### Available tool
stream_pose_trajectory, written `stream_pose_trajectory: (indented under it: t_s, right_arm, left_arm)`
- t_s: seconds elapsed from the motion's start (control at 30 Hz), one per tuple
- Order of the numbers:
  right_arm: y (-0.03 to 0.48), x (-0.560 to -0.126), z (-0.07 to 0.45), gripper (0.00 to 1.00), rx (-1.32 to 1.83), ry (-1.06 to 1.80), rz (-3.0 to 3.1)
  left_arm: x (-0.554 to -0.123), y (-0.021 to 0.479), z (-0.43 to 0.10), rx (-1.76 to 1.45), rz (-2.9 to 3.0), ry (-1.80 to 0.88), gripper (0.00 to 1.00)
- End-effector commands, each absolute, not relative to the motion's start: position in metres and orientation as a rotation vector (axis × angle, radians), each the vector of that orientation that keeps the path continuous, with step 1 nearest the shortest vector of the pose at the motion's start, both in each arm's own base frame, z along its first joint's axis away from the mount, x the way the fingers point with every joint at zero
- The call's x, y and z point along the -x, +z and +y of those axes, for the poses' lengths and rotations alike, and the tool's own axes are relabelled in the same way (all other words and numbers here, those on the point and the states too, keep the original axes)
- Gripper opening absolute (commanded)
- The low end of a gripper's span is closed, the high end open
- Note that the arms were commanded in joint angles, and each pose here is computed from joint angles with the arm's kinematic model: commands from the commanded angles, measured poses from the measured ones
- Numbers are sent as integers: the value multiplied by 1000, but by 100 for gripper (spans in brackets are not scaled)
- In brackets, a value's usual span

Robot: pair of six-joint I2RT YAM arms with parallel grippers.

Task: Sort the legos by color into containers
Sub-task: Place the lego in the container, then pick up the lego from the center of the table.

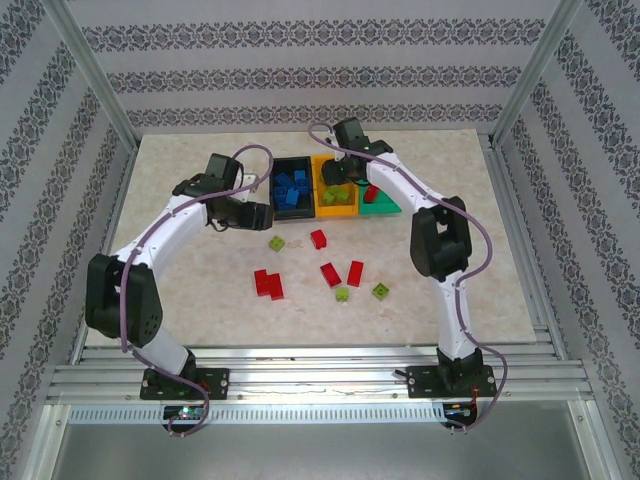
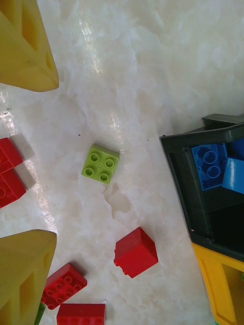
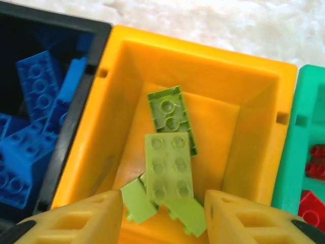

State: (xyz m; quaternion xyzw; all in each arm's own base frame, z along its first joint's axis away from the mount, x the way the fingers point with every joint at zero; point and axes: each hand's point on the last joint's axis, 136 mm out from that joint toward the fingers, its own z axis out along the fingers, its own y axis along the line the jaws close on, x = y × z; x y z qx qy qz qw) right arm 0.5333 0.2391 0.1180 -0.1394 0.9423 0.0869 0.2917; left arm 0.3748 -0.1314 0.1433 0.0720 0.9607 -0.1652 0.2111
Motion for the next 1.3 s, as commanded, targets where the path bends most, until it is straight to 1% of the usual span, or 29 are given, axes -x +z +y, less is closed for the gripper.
stream_pose_trajectory:
  t_s: [0.0, 0.03, 0.17, 0.33, 0.47, 0.57, 0.8, 0.93, 1.1, 1.27]
  right_arm:
    - [122, -542, 219, 54, 365, 62, 2518]
    - [124, -542, 217, 56, 366, 51, 2515]
    - [138, -528, 224, 56, 378, 151, 2493]
    - [155, -485, 236, 56, 406, 316, 2471]
    - [149, -447, 238, 57, 441, 394, 2469]
    - [134, -416, 239, 57, 456, 455, 2447]
    - [103, -368, 235, 57, 452, 534, 2412]
    - [93, -354, 227, 57, 445, 522, 2378]
    - [101, -354, 227, 57, 404, 567, 2320]
    - [101, -352, 228, 57, 403, 585, 2312]
  left_arm:
    - [-374, 144, -130, -209, 2701, -471, 73]
    - [-373, 142, -131, -209, 2709, -472, 73]
    - [-372, 134, -134, -212, 2746, -490, 74]
    - [-371, 121, -140, -209, 2793, -540, 75]
    - [-370, 111, -146, -212, 2824, -578, 75]
    - [-369, 100, -148, -212, 2862, -571, 75]
    - [-372, 73, -146, -232, 2931, -486, 75]
    - [-379, 62, -147, -239, 2917, -460, 74]
    - [-382, 45, -162, -272, 2934, -466, 72]
    - [-381, 27, -162, -327, 2947, -376, 71]
